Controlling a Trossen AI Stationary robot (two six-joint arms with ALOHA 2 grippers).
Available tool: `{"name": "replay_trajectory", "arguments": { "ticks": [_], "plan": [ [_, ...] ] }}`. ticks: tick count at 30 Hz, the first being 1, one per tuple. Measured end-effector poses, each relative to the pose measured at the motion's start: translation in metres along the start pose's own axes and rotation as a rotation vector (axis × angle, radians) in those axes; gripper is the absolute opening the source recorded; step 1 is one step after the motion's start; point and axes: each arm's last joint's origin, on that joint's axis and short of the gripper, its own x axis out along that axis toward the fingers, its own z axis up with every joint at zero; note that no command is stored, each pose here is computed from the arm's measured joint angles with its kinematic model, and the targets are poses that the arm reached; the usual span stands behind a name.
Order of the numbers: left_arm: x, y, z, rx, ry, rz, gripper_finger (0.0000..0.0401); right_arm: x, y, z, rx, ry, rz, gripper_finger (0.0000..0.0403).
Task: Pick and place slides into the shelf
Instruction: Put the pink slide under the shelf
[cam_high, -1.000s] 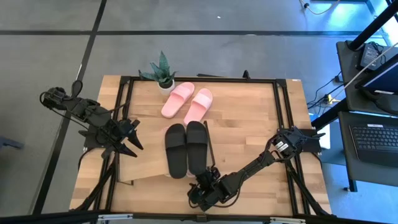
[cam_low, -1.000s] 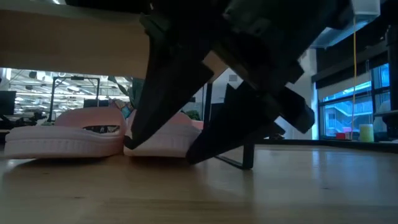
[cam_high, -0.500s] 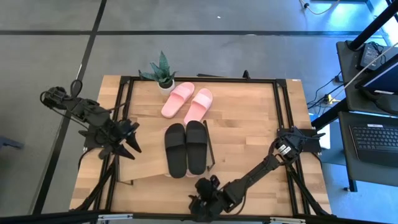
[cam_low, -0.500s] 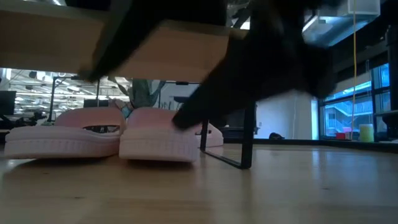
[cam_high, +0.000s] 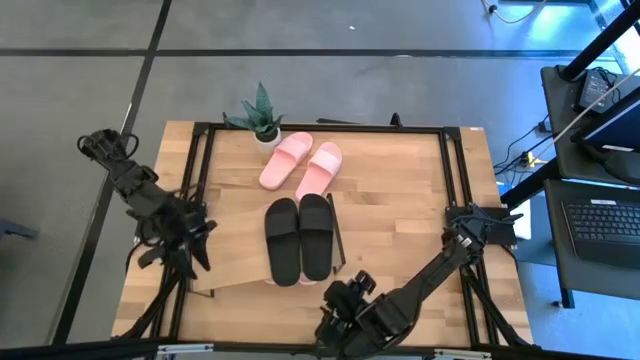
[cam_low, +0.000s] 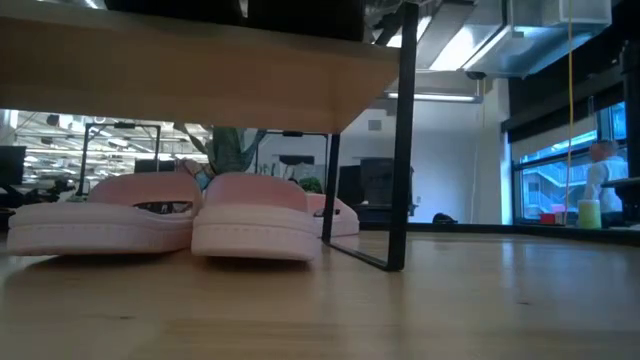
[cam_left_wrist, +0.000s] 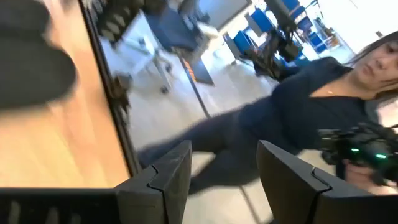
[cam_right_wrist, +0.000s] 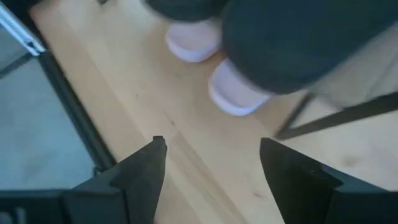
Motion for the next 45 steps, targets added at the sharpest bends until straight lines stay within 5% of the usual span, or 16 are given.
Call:
{"name": "replay_trajectory", "arguments": {
  "ticks": [8, 16, 20, 27, 33, 45],
  "plan": [
    [0.010, -0.011, -0.013, -0.393, 0.128, -0.041, 0.0173, -0.034, -0.036, 0.011, -0.030, 0.134, -0.160, 0.0259],
    [0.017, -0.017, -0.018, -0.848, 0.137, -0.011, 0.0173, -0.050, -0.050, 0.032, -0.093, 0.098, -0.126, 0.0259],
    [0.021, -0.016, -0.019, -0.985, 0.101, 0.026, 0.0173, -0.045, -0.052, 0.040, -0.234, 0.089, -0.135, 0.0259],
    [0.028, -0.013, -0.018, -1.020, -0.019, 0.088, 0.0173, -0.045, -0.057, 0.050, -0.438, 0.099, -0.129, 0.0259],
    [0.035, -0.014, -0.021, -1.003, -0.065, 0.117, 0.0173, -0.070, -0.074, 0.073, -0.596, -0.041, -0.153, 0.0259],
    [0.055, -0.012, -0.023, -1.017, -0.107, 0.168, 0.0173, -0.096, -0.098, 0.100, -0.650, -0.090, -0.137, 0.0259]
  ]
}}
